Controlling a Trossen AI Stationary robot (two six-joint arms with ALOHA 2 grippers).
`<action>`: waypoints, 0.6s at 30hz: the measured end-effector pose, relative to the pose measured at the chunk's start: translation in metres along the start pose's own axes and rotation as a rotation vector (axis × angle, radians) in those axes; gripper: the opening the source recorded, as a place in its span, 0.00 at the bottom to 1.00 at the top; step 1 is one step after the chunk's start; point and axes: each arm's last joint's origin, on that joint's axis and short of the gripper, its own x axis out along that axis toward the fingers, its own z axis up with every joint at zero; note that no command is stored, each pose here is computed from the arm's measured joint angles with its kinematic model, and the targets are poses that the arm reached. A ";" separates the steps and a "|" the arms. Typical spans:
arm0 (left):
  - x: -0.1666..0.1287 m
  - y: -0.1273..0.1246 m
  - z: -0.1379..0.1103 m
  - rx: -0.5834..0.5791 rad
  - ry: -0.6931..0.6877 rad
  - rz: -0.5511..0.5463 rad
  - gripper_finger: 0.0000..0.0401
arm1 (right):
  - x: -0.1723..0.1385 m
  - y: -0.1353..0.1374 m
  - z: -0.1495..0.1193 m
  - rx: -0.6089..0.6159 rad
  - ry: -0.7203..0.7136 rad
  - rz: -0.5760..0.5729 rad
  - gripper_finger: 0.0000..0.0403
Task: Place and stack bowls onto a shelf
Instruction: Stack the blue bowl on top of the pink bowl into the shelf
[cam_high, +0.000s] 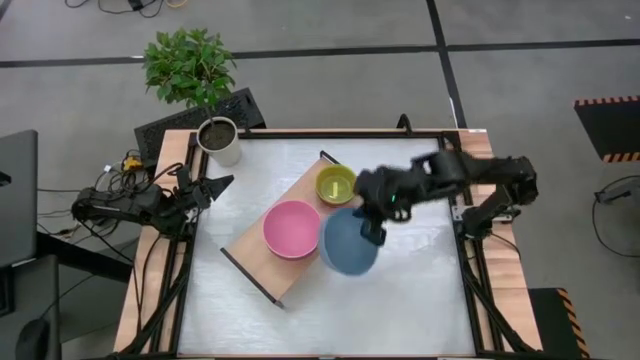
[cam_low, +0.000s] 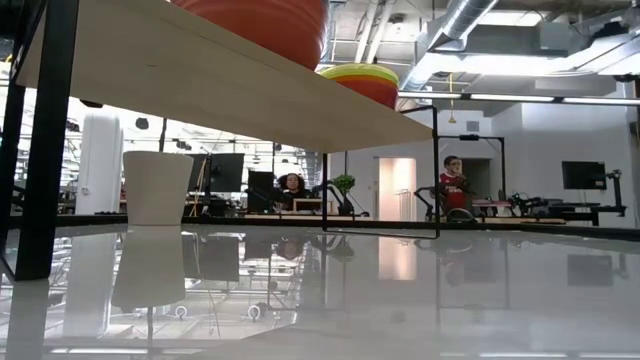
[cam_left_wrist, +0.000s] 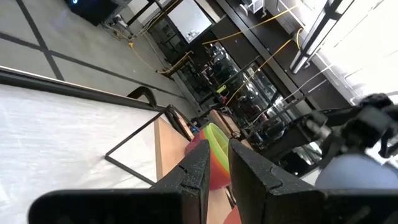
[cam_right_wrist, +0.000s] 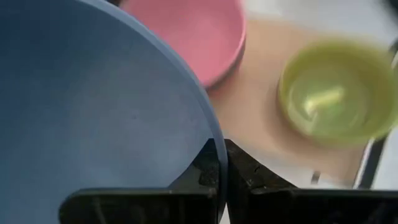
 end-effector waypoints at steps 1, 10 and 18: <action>0.000 0.000 0.000 -0.001 0.000 0.000 0.11 | 0.001 -0.003 0.007 -0.010 -0.032 0.002 0.06; 0.000 0.000 0.000 -0.001 0.000 0.001 0.11 | 0.026 -0.017 0.053 -0.114 -0.157 -0.005 0.06; 0.000 0.000 0.000 0.001 0.002 0.003 0.11 | 0.060 -0.018 0.077 -0.186 -0.143 0.045 0.06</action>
